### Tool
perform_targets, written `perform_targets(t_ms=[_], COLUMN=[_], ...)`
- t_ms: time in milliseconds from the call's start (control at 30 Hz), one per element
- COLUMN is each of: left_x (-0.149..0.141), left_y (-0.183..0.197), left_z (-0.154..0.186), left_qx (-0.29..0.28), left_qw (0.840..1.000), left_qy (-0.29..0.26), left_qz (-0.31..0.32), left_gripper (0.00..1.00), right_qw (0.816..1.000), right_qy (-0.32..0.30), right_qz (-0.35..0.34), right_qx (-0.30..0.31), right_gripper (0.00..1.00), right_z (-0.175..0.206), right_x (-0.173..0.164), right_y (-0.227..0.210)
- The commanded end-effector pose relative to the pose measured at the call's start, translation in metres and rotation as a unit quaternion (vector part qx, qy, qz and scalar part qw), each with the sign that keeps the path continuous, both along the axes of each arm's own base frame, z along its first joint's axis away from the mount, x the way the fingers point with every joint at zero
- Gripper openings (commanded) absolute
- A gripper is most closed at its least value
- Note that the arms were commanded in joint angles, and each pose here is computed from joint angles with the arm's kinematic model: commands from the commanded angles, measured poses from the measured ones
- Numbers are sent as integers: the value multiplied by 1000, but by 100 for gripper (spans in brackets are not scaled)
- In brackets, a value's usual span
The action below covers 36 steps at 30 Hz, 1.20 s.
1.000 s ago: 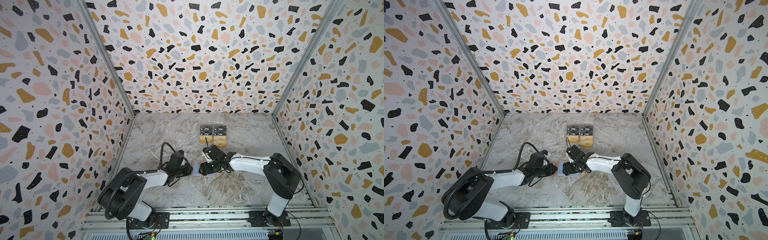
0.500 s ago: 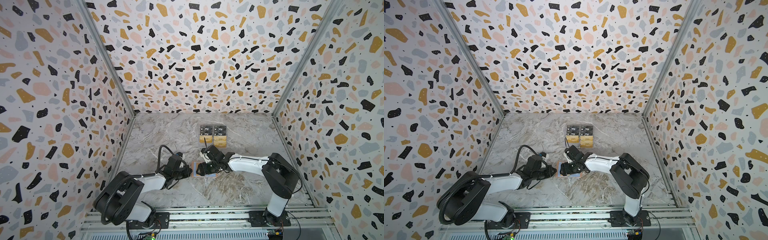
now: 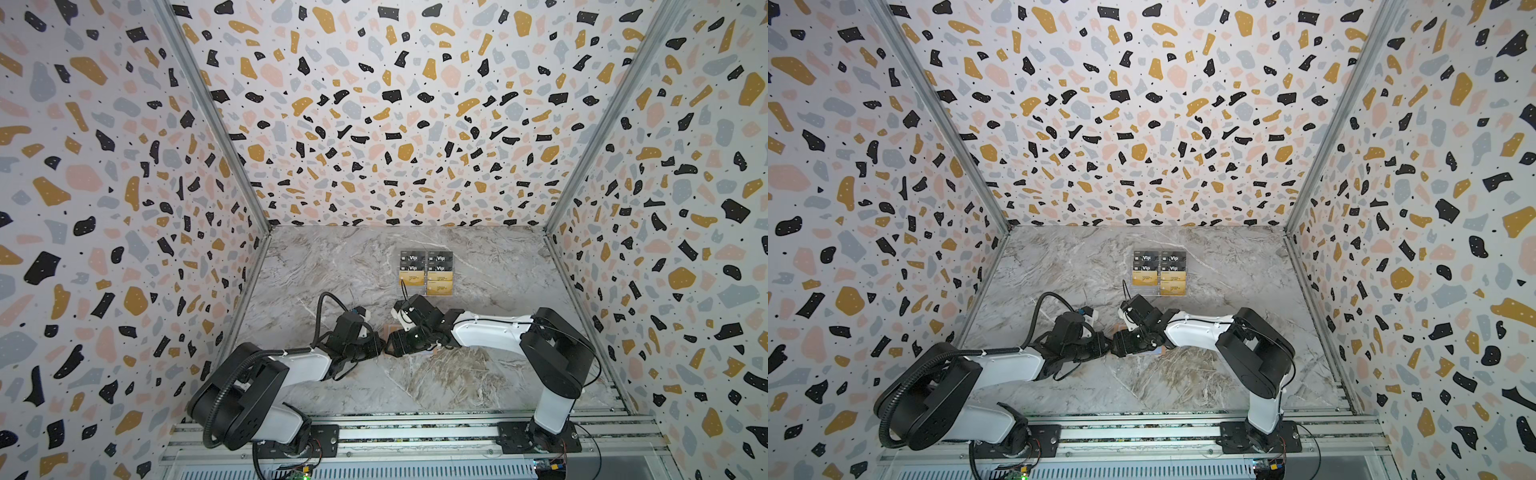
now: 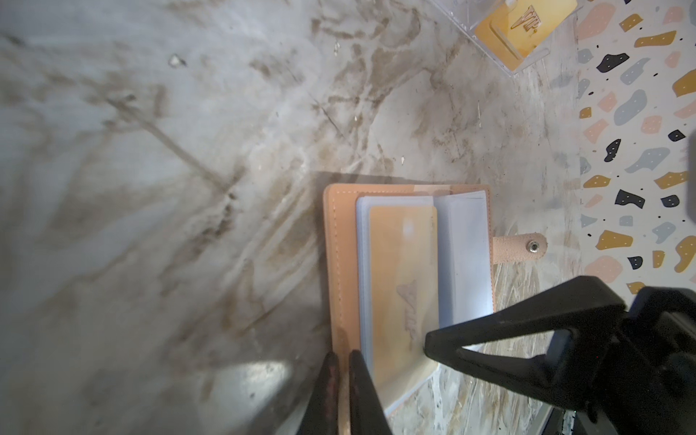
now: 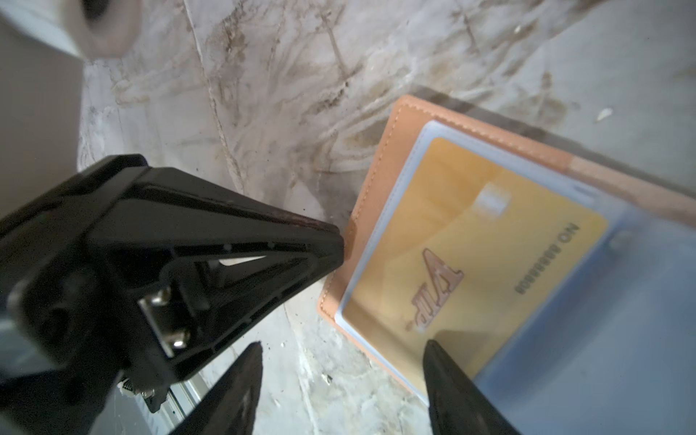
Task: Insert credit cards into a card holder
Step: Insert the credit card into the card slot.
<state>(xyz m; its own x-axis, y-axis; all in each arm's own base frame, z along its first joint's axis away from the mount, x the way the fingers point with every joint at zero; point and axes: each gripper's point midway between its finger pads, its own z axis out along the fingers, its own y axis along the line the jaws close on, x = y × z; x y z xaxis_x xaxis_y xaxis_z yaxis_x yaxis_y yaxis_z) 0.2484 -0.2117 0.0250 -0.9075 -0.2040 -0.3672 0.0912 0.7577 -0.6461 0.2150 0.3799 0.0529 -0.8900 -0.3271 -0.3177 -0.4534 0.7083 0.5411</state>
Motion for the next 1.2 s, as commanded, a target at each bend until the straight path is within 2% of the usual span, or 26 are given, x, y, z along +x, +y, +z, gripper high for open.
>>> perform_targets(t_ms=[0, 200, 633, 967, 1167], left_x=[2, 3, 3, 4, 3], left_y=[1, 2, 1, -2, -4], left_z=[6, 1, -3, -3, -3], left_qx=[1, 13, 27, 29, 27], left_qw=[1000, 1000, 1000, 999, 999], left_qy=[-11, -3, 5, 5, 5], left_qz=[4, 4, -5, -17, -23], left_gripper=[11, 15, 16, 15, 15], right_qw=[1000, 999, 1000, 1000, 1000], right_qy=[-23, -35, -9, 8, 11], right_qz=[7, -3, 8, 1, 8], right_qx=[1, 14, 11, -14, 13], right_gripper=[68, 68, 68, 68, 68], right_z=[15, 22, -2, -16, -6], right_x=[3, 15, 14, 12, 11], right_y=[-2, -16, -15, -20, -7])
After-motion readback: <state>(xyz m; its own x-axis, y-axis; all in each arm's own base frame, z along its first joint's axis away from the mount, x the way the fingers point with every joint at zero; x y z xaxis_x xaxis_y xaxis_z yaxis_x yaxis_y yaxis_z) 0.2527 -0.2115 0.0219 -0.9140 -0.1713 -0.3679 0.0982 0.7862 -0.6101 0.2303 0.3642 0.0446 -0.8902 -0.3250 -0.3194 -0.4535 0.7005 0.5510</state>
